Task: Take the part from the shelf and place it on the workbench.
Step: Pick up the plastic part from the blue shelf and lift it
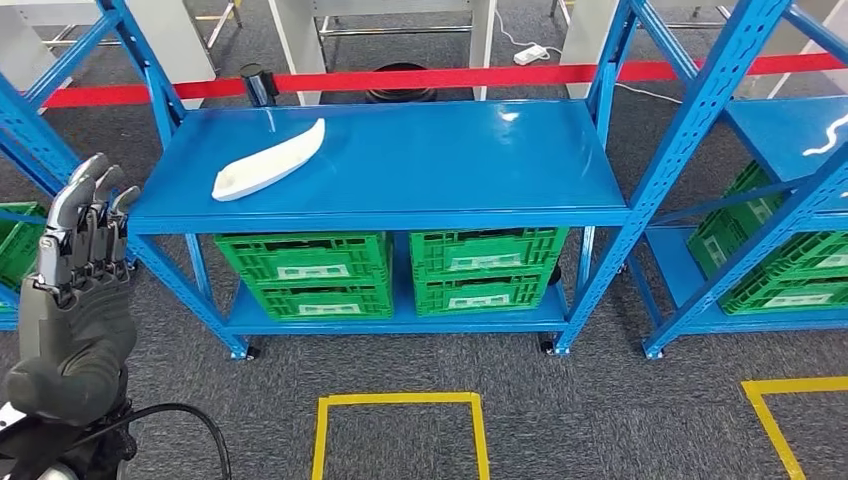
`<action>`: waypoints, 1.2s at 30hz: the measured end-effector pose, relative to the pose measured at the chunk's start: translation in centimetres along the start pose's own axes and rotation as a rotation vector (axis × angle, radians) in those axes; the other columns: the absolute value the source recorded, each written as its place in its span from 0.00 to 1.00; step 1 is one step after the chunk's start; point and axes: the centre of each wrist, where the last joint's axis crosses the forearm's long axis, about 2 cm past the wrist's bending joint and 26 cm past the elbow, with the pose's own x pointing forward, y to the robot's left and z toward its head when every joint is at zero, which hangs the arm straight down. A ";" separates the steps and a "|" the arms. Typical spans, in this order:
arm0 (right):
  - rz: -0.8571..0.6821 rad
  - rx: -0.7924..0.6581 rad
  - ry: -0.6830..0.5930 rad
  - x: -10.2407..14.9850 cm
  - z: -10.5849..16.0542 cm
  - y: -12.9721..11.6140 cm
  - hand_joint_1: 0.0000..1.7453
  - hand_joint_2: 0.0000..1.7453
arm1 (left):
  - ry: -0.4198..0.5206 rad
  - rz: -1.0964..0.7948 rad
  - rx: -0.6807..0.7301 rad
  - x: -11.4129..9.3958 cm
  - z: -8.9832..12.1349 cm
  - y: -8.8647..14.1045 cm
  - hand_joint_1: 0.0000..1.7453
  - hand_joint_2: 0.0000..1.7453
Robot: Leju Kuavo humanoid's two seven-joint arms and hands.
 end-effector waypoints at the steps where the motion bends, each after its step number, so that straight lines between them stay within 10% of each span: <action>1: -0.001 0.002 -0.002 0.0 0.0 0.0 0.00 0.00 | -0.001 -0.001 0.000 0.0 0.0 0.0 0.00 0.00; 36: 0.053 0.015 -0.021 0.9 -0.6 0.2 0.00 0.00 | -0.007 -0.064 0.034 0.0 0.0 0.1 0.00 0.00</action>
